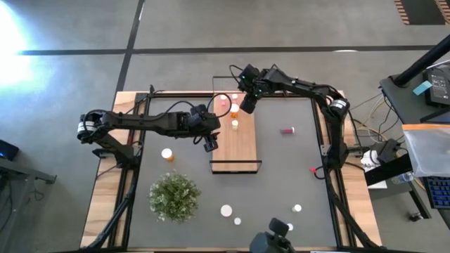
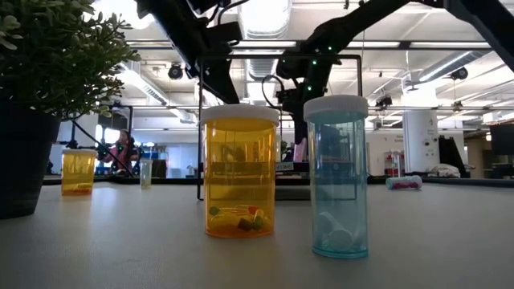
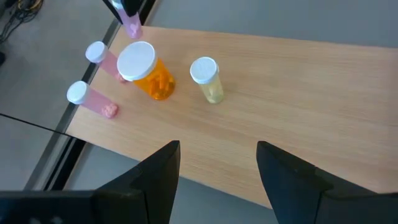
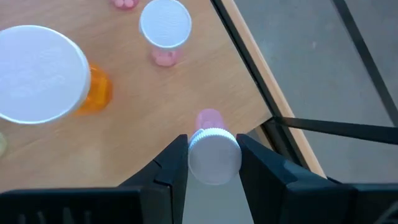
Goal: Pick and place medicine bottles onto shelf by color
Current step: Put the pink pill bottle on the shelf aligned with the other pink pill bottles
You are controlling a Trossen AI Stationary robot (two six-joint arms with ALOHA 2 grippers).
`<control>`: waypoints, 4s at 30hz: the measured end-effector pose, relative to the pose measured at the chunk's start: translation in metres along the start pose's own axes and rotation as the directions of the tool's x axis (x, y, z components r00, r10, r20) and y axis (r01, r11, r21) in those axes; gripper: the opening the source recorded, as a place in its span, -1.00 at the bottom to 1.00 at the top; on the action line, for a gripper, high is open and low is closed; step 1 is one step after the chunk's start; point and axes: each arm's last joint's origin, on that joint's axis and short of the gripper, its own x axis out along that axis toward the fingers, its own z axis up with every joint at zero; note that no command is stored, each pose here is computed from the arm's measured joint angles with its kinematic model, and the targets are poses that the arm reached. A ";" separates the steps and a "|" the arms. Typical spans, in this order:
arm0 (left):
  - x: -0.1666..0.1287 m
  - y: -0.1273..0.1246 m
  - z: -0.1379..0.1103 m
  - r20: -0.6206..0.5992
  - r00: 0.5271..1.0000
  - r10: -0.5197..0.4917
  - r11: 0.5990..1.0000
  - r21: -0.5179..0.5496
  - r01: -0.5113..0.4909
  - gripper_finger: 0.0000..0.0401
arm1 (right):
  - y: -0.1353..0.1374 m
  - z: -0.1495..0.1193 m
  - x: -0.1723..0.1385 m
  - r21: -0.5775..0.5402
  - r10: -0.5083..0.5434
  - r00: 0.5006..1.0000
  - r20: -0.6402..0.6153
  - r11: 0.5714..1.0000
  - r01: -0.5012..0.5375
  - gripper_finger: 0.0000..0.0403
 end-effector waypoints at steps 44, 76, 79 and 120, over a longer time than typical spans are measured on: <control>0.000 0.000 -0.005 -0.054 0.999 0.000 1.000 0.018 0.001 -0.02 | 0.010 -0.004 0.007 -0.062 0.088 0.996 0.006 0.994 -0.087 -0.43; 0.000 0.000 -0.005 -0.054 0.999 0.000 1.000 0.016 0.001 -0.02 | 0.011 -0.006 0.012 -0.093 0.047 0.999 0.011 0.995 -0.046 -0.43; 0.000 0.000 -0.005 -0.054 0.999 0.000 1.000 0.016 0.001 -0.02 | 0.011 -0.006 0.012 -0.093 0.047 0.999 0.013 0.995 -0.045 -0.43; 0.000 0.000 -0.005 -0.054 0.999 0.000 1.000 0.016 0.001 -0.02 | 0.010 -0.005 0.012 -0.092 0.046 0.999 0.024 0.995 -0.043 -0.41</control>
